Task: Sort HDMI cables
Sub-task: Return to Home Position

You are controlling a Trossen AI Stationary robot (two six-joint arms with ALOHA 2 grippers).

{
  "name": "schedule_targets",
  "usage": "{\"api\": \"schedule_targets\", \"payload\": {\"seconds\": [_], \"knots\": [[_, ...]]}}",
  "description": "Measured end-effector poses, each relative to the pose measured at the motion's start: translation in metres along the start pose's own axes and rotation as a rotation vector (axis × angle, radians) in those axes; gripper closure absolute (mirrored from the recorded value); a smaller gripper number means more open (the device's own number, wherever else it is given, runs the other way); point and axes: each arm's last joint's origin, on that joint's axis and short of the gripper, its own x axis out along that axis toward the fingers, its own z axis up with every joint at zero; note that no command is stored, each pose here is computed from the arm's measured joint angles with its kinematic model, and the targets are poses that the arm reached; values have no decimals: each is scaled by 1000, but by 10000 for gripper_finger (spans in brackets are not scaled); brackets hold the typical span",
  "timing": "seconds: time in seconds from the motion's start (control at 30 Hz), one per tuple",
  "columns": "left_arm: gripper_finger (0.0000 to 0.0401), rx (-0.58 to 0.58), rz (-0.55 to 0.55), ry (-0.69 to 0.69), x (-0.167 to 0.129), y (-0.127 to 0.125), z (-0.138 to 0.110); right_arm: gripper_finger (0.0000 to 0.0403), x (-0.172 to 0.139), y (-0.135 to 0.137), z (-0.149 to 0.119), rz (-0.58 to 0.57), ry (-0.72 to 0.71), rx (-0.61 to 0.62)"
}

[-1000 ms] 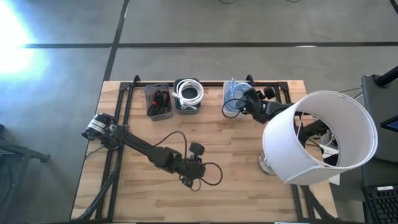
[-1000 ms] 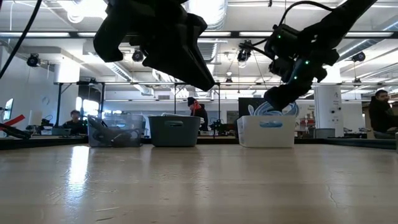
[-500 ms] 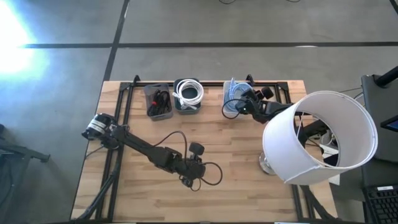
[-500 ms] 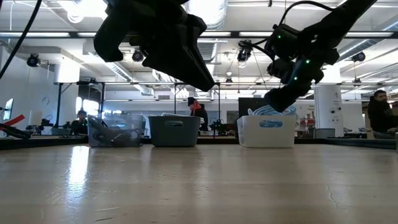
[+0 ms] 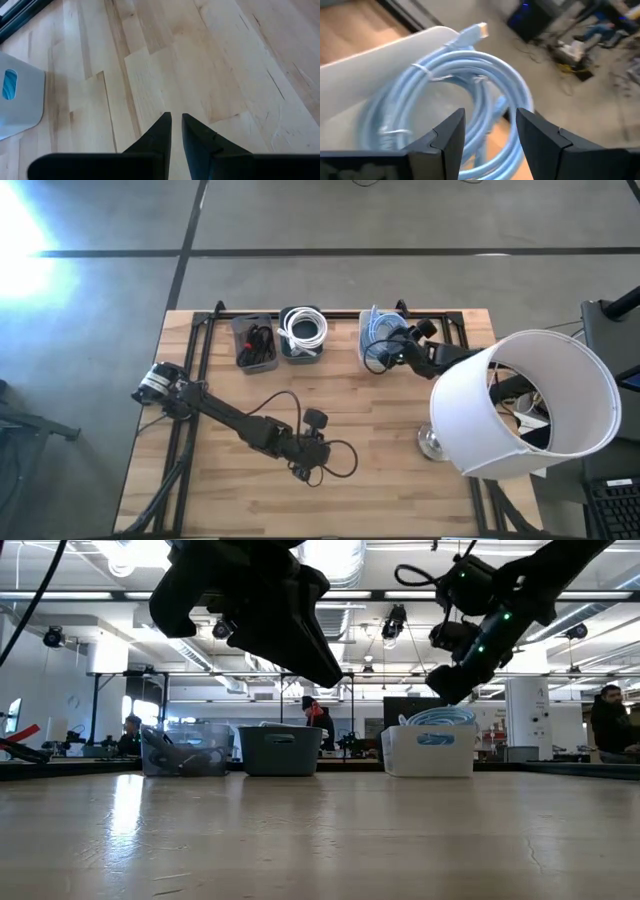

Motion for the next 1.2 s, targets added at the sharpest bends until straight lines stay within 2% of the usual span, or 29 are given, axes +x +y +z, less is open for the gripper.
{"api": "schedule_targets", "payload": {"seconds": [0.27, 0.43, 0.67, 0.9, 1.07, 1.2], "knots": [[353, -21, 0, 3, 0, 0, 0, 234, -8, -9, -8, 43, -18, -6], [353, -28, -1, 8, 0, 0, -1, 234, -18, -16, -14, 183, -50, -15], [353, -40, -1, -5, -5, 1, 1, 234, -28, -28, -41, 227, -80, 13], [353, -80, 28, -98, -39, 18, 12, 234, -37, -31, -70, 513, -156, 113], [353, -132, 87, -173, -74, 32, 5, 234, -39, -34, -89, 537, -263, 217], [353, -236, 129, -266, -98, 39, -21, 234, -43, -36, -98, 612, -405, 273]]}}
